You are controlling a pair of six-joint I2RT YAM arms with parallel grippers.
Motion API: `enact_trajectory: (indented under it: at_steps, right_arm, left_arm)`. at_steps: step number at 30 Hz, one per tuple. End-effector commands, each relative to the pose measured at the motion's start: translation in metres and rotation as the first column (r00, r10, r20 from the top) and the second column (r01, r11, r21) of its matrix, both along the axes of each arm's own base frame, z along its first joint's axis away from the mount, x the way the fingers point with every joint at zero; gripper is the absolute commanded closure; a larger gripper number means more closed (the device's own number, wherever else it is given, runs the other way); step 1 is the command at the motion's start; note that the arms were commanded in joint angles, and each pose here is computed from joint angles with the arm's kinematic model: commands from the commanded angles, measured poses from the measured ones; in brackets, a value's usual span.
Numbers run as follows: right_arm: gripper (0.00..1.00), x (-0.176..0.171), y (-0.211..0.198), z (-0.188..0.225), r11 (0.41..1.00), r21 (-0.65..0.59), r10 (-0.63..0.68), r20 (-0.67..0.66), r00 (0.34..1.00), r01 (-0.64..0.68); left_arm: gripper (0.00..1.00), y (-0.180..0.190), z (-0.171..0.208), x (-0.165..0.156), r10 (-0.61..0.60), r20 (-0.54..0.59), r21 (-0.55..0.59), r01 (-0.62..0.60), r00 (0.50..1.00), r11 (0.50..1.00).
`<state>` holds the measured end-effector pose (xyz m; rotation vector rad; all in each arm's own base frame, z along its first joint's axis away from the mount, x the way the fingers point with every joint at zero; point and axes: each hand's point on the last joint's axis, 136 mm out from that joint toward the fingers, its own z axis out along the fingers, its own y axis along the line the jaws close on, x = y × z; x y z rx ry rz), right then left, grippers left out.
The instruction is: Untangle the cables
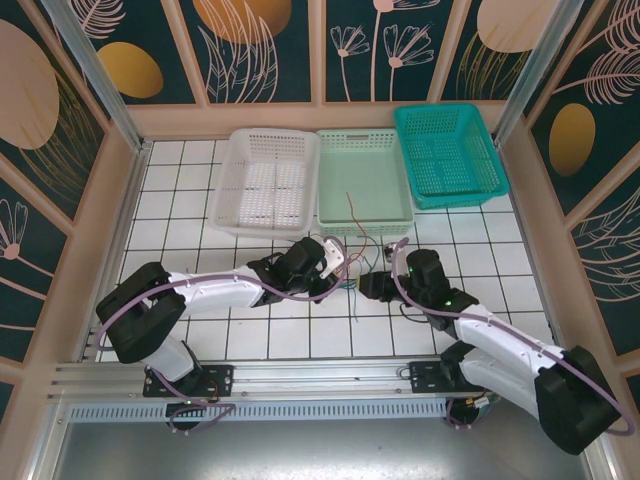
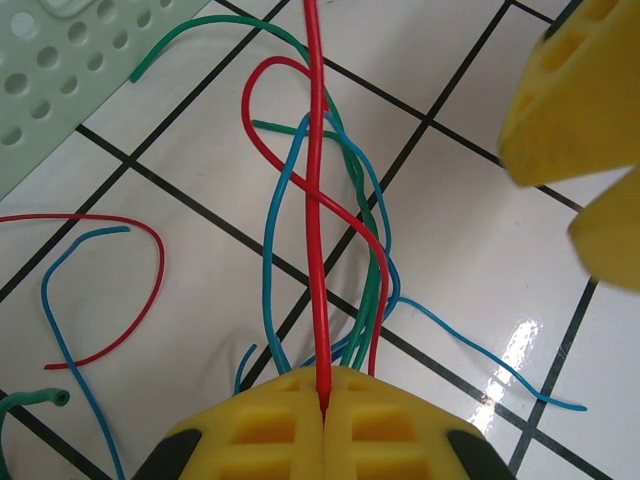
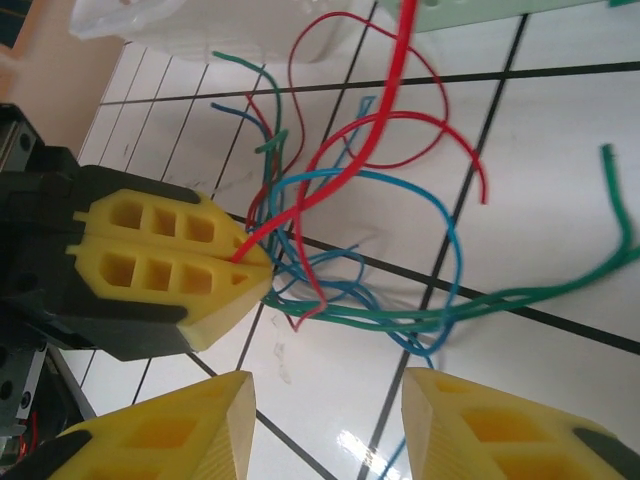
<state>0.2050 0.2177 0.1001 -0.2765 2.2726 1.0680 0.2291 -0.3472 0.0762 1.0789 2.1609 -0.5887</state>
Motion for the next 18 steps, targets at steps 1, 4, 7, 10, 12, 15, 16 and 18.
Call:
enact_trajectory:
  at_steps: [1,4,7,10,12,15,16,18]
  right_arm:
    - [0.54,0.013,0.019,0.029,0.994,0.111,0.001,0.112,0.994,-0.013]
    - [0.54,0.014,0.029,0.029,0.992,0.121,0.017,0.121,0.993,-0.032]
    - [0.54,0.018,0.032,0.019,0.996,0.089,0.018,0.11,0.994,-0.028]
    - [0.6,0.02,0.034,0.01,0.997,0.074,0.017,0.095,0.995,-0.024]
    - [0.63,0.02,0.035,0.008,0.997,0.071,0.021,0.095,0.995,-0.028]
    - [0.65,0.023,0.033,0.008,0.998,0.063,0.004,0.107,0.994,-0.011]
    - [0.65,0.024,0.032,0.008,0.998,0.059,-0.002,0.111,0.994,-0.004]
    - [0.65,0.024,0.032,0.009,0.998,0.061,-0.002,0.121,0.993,-0.005]
  left_arm:
    - [1.0,-0.01,0.022,0.001,-0.006,0.006,-0.08,0.007,1.0,0.997]
    - [1.0,-0.011,0.023,0.001,-0.005,0.004,-0.085,0.005,1.0,0.996]
    - [1.0,-0.012,0.026,-0.001,-0.011,0.002,-0.1,0.011,1.0,0.995]
    - [1.0,-0.011,0.031,-0.001,-0.008,0.01,-0.118,0.009,1.0,0.993]
    - [1.0,-0.011,0.033,-0.001,-0.004,0.014,-0.124,0.006,1.0,0.992]
    - [1.0,-0.01,0.036,-0.002,-0.005,0.014,-0.135,0.007,1.0,0.991]
    - [1.0,-0.01,0.037,-0.003,-0.006,0.013,-0.139,0.008,1.0,0.99]
    - [1.0,-0.011,0.039,-0.004,-0.009,0.012,-0.152,0.01,1.0,0.988]
